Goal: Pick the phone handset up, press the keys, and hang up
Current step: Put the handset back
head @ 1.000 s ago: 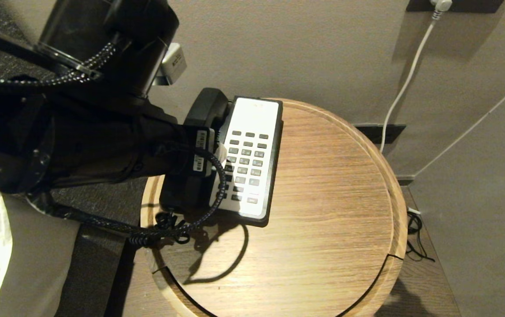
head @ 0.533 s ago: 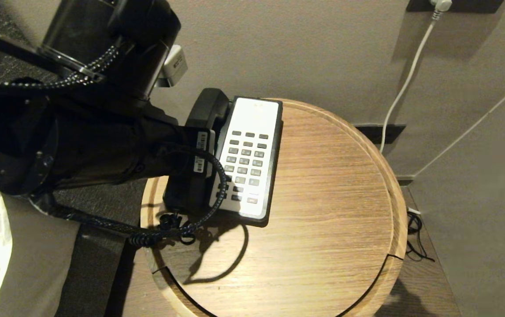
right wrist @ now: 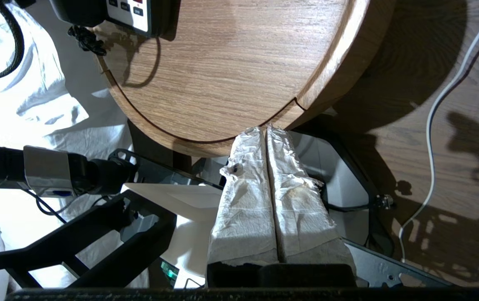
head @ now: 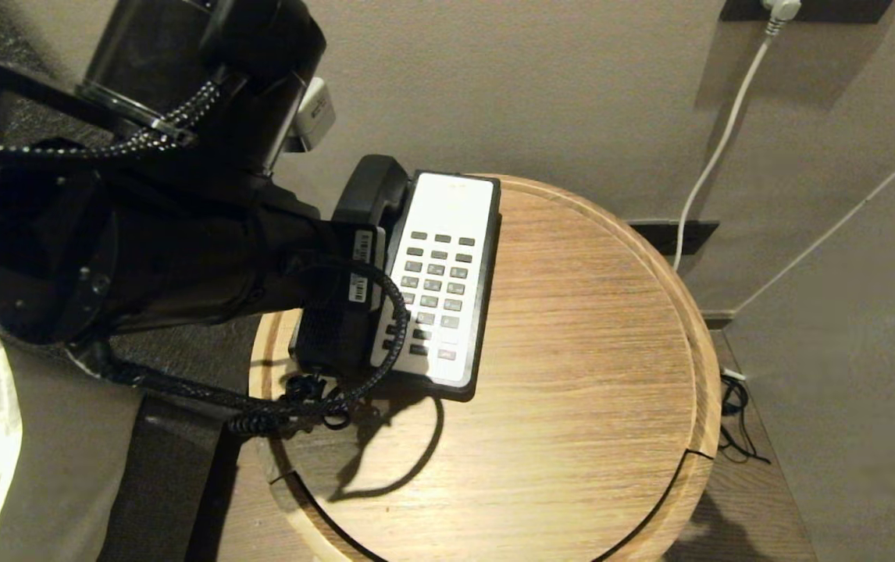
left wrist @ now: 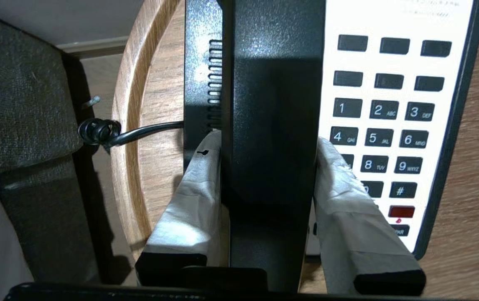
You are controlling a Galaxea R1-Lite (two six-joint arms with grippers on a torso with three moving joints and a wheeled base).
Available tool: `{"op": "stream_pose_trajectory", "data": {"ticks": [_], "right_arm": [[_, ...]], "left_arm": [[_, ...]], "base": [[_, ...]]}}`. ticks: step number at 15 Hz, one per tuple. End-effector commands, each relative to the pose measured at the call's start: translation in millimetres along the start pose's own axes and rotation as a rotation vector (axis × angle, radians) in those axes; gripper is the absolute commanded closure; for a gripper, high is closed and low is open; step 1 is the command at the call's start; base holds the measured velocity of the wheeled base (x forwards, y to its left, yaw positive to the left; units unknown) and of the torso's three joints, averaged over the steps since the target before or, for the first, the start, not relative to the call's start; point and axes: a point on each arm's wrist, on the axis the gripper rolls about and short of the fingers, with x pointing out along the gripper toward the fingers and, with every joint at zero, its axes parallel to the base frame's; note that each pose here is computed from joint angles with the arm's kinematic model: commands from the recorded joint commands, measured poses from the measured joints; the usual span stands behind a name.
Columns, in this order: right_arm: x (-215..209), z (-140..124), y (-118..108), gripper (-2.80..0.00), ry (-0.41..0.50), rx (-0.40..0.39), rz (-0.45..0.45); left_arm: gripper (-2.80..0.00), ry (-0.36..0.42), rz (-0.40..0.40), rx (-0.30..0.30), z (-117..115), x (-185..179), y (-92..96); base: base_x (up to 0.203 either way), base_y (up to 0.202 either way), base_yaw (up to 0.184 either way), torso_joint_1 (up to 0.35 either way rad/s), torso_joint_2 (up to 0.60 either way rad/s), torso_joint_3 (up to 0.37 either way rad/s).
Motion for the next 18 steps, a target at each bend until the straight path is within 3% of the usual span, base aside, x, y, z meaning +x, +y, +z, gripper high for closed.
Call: {"op": "stream_pose_trajectory", "data": {"ticks": [1,11,18], "right_arm": [[0,-1,0,0.00,0.004,0.002,-0.003],[1,0,0,0.00,0.009,0.004,0.006],[0,-1,0,0.00,0.009,0.006,0.010]], "left_arm": [[0.00,0.009,0.011,0.002,-1,4,-0.3],[0.00,0.016,0.020,0.016,-2,9,0.4],[0.00,-0.046,-0.015,0.050,-6,18,-3.3]], "base": [[0.000,0.000,0.000,0.000,0.00,0.000],[0.000,0.000,0.000,0.000,0.00,0.000],[0.000,0.000,0.000,0.000,0.00,0.000]]}}
